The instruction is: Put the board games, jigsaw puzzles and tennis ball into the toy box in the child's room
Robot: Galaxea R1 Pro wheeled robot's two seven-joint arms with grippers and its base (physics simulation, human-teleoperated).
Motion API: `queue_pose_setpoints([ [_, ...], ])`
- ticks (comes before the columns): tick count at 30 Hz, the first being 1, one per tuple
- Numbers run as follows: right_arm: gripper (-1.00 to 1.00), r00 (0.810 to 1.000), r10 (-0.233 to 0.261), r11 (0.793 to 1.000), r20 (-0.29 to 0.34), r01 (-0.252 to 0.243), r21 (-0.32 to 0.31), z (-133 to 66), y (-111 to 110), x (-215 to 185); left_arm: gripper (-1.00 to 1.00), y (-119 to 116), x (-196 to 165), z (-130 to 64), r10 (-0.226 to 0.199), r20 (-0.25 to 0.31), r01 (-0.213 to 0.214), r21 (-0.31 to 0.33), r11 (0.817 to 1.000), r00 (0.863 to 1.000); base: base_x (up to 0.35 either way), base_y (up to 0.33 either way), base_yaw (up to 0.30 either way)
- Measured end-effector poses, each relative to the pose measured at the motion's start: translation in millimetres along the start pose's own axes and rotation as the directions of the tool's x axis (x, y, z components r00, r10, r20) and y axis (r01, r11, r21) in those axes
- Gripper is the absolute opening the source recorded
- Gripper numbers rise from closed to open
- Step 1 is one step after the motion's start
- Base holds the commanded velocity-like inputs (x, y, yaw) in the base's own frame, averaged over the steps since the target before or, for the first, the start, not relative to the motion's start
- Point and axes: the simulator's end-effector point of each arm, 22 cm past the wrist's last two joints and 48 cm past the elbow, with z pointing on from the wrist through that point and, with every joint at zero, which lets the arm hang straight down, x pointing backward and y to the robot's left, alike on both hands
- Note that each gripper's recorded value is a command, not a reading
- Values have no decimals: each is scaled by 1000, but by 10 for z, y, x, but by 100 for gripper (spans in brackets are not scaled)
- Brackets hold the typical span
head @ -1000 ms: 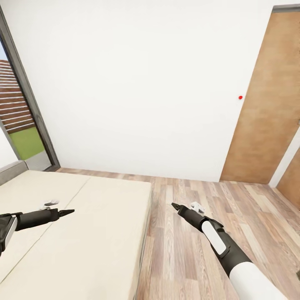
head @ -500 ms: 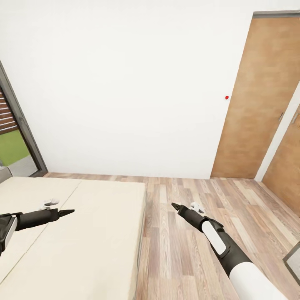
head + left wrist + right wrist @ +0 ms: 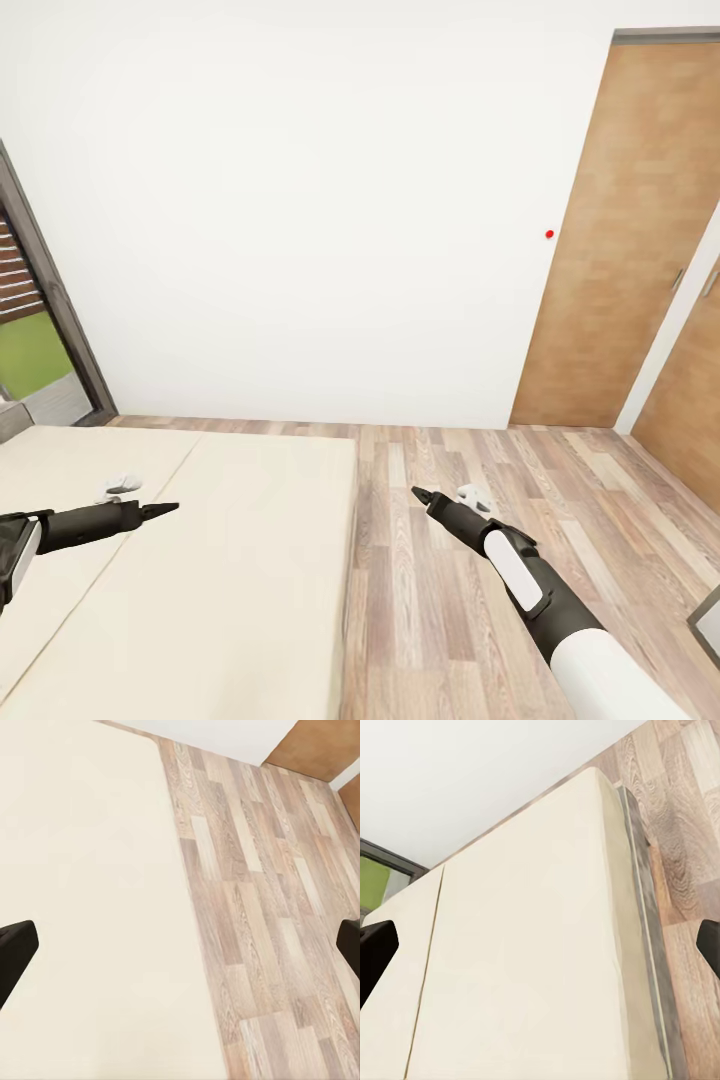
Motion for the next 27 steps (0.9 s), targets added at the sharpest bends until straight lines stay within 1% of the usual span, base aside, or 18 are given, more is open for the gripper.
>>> queue_pose_setpoints([
  [7, 100, 1000, 0, 1000, 0, 0, 0, 1, 1, -4, 100, 3, -2, -1, 0, 1, 0, -1, 1000, 1000, -45, 125, 0],
  [18, 100, 1000, 0, 1000, 0, 0, 1, 2, 0, 2, 100, 0, 0, 1, 0, 0, 0, 0, 1000, 1000, -19, 37, 0],
  [27, 100, 1000, 1, 1000, 0, -1, 0, 5, 4, 3, 100, 2, -1, 1, 0, 0, 0, 0, 1000, 1000, -117, 207, 0],
])
